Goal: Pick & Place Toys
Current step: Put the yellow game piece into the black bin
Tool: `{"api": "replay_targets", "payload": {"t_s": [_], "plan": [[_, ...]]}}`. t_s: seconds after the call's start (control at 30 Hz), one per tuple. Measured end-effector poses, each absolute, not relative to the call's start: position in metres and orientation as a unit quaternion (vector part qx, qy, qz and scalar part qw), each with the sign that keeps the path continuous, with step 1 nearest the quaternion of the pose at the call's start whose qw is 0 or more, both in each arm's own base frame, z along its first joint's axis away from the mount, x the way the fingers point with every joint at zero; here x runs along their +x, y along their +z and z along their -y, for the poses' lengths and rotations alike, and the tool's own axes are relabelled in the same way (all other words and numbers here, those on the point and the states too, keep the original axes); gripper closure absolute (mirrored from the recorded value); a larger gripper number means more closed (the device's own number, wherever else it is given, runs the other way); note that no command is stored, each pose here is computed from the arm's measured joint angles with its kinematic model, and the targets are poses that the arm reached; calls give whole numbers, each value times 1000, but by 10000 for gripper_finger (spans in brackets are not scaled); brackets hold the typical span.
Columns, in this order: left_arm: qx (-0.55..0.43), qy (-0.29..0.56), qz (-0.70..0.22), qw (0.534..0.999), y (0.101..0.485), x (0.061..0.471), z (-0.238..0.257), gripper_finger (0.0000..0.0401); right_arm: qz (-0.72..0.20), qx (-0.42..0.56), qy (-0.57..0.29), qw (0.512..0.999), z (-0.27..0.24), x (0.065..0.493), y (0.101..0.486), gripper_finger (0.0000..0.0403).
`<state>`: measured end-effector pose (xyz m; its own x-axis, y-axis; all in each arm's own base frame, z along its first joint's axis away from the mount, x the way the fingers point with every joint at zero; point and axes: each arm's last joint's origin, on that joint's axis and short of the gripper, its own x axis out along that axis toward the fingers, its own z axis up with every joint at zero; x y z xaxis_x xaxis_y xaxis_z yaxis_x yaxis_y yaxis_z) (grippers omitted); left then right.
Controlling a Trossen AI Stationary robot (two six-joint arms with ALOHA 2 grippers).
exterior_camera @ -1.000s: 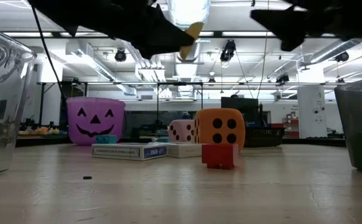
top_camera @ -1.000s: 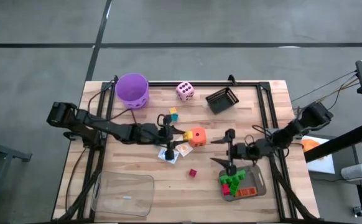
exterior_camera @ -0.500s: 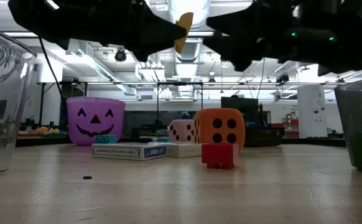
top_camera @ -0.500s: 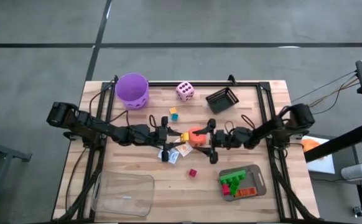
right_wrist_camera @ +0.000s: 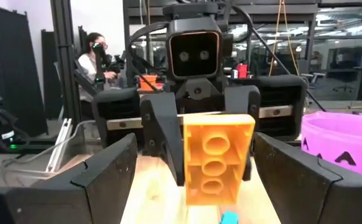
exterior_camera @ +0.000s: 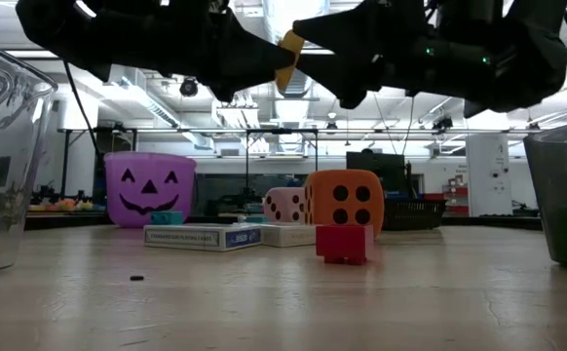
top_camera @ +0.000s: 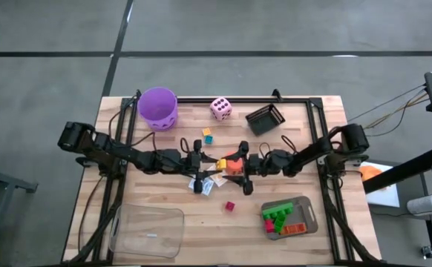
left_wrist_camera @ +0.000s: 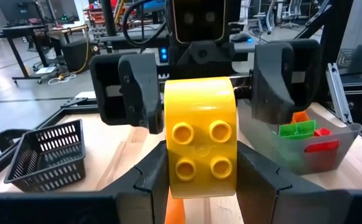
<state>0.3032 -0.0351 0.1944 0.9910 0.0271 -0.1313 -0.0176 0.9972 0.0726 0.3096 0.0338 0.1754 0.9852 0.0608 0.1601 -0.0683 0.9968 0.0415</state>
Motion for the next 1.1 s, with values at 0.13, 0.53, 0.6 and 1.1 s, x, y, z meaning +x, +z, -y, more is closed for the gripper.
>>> {"api": "replay_targets", "payload": {"t_s": [0.13,0.53,0.6,1.1], "plan": [[36,12,-66,997,194,303,35,266,81,21,34,996,-34,313,182,88],[36,9,-69,997,194,303,35,266,38,13,37,999,-37,332,191,146],[36,8,-69,997,193,303,35,266,37,11,38,999,-37,332,191,180],[46,-1,-73,996,193,303,36,266,37,-1,61,997,-38,332,191,270]]}}
